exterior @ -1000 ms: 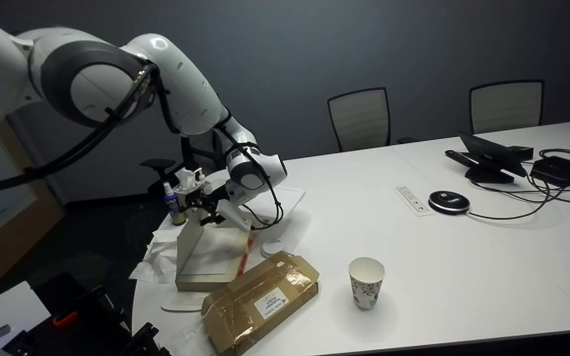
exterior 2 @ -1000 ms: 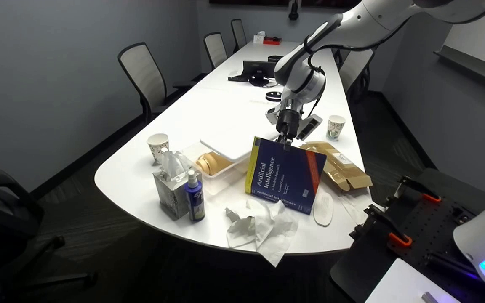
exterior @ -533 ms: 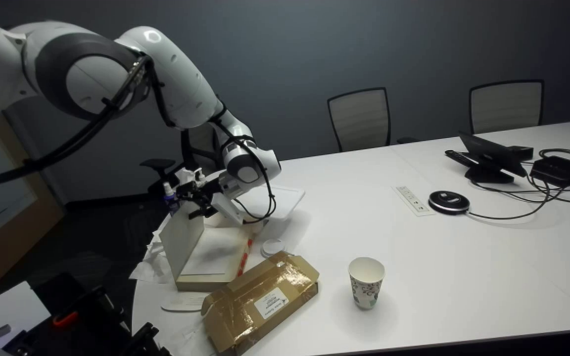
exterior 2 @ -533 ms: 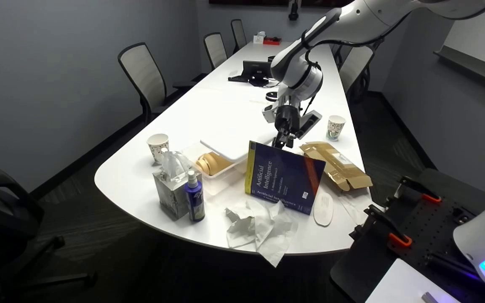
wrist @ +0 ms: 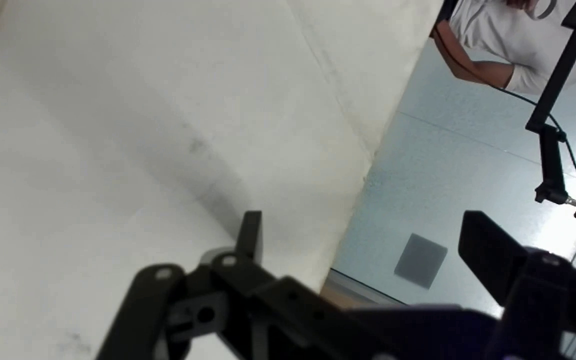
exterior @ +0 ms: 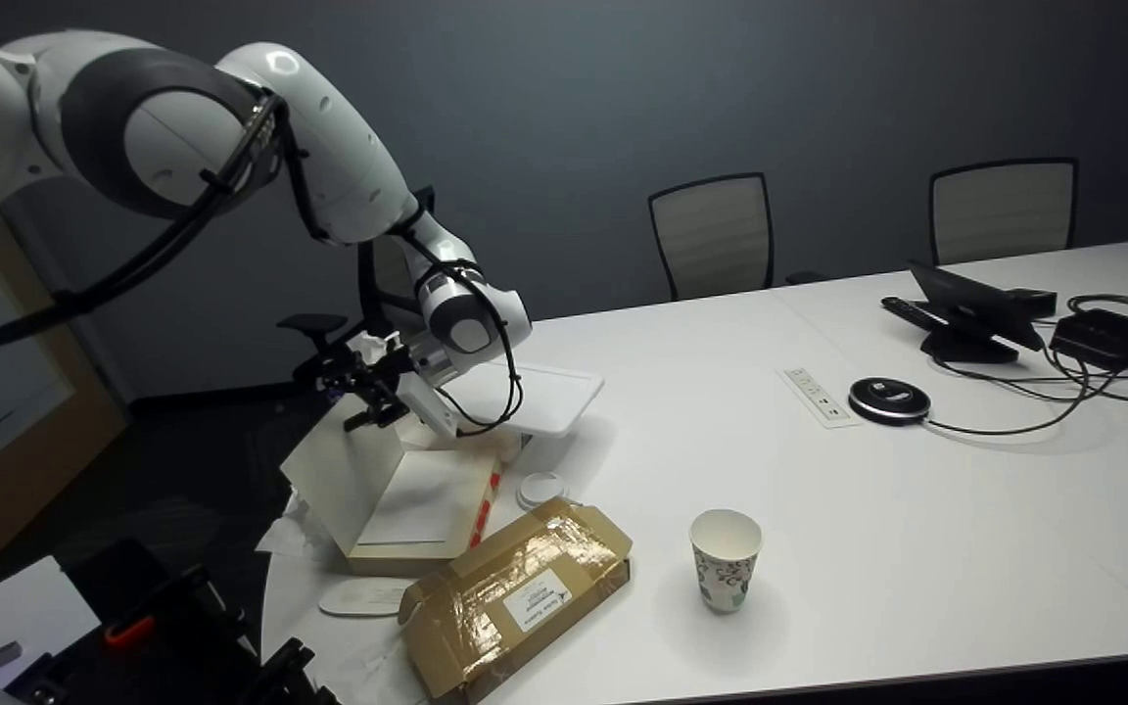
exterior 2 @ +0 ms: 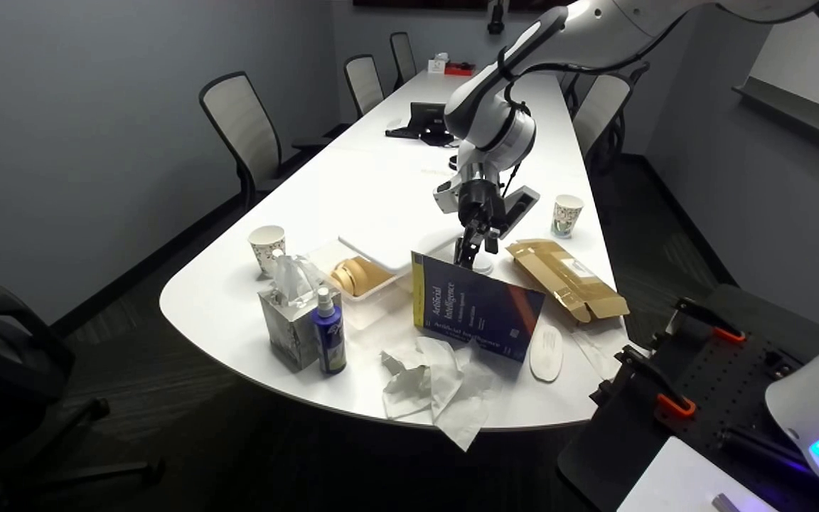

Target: Open the book

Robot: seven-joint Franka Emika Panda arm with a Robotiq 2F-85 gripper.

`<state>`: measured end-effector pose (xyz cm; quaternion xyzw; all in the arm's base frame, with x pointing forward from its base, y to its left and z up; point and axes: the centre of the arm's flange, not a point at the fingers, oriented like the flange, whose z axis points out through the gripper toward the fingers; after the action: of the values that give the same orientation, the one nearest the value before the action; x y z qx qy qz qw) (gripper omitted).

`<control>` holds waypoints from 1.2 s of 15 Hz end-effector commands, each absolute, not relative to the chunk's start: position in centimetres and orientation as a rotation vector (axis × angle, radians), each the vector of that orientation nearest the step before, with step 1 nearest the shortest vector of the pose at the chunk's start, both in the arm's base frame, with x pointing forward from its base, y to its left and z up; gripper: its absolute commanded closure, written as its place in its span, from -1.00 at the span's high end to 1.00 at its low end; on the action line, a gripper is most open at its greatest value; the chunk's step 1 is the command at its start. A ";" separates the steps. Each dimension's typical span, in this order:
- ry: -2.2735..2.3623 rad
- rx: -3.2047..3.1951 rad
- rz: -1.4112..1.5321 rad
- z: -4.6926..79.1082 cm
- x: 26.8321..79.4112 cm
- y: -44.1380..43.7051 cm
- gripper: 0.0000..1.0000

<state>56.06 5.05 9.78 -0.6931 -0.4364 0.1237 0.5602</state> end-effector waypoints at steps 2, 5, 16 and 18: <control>-1.037 -1.623 0.351 10.1 54.3 7.2 1.00; -1.044 -1.621 0.371 8.8 53.7 8.4 1.00; -1.102 -1.634 0.384 4.3 52.1 12.8 1.00; -1.137 -1.672 0.380 3.9 51.8 13.6 1.00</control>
<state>52.68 12.23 4.02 -0.6861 -0.4575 0.1681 0.5401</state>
